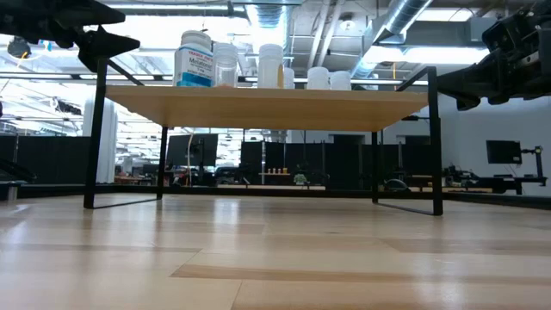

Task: Pick and place medicine bottles onto shelf by color
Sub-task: Return to Home Position

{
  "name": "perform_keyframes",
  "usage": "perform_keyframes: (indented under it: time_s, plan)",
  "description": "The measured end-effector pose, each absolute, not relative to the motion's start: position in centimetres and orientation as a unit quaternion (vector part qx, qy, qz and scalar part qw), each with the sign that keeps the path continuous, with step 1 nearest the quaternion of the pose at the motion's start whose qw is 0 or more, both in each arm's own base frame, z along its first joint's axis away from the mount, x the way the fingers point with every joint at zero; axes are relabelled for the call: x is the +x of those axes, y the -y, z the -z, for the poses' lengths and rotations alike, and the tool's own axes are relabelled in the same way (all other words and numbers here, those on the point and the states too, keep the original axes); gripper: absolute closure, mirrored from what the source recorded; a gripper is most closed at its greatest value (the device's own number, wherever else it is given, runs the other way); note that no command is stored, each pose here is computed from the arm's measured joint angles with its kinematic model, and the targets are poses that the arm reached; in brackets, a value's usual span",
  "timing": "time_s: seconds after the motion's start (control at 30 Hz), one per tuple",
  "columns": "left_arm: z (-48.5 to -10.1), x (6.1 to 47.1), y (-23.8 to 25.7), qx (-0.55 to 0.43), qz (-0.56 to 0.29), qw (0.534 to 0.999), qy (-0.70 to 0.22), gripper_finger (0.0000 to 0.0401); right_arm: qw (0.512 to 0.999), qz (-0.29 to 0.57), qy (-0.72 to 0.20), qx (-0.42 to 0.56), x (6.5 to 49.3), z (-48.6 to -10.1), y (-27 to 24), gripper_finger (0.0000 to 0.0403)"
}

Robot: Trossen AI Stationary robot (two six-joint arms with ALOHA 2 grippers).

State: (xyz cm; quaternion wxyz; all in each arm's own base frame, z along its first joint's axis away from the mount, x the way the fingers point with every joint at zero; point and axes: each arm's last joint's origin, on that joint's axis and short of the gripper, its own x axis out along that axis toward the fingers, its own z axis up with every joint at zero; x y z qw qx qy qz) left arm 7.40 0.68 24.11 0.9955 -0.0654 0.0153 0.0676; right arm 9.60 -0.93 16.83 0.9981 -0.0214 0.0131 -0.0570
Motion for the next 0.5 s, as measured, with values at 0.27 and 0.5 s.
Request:
perform_keyframes:
  time_s: [0.27, 0.5]
  plan:
    - [-22.8, 7.1, -0.6, -0.113, -0.049, 0.992, -0.011, 0.0136, 0.998, 0.057, -0.013, -0.021, 9.6, -16.8, 0.9, 0.0317]
    - [-22.0, 7.0, -0.5, -0.093, -0.043, 0.993, -0.053, 0.0136, 0.998, 0.057, -0.012, -0.021, 9.6, -16.8, 0.9, 0.0317]
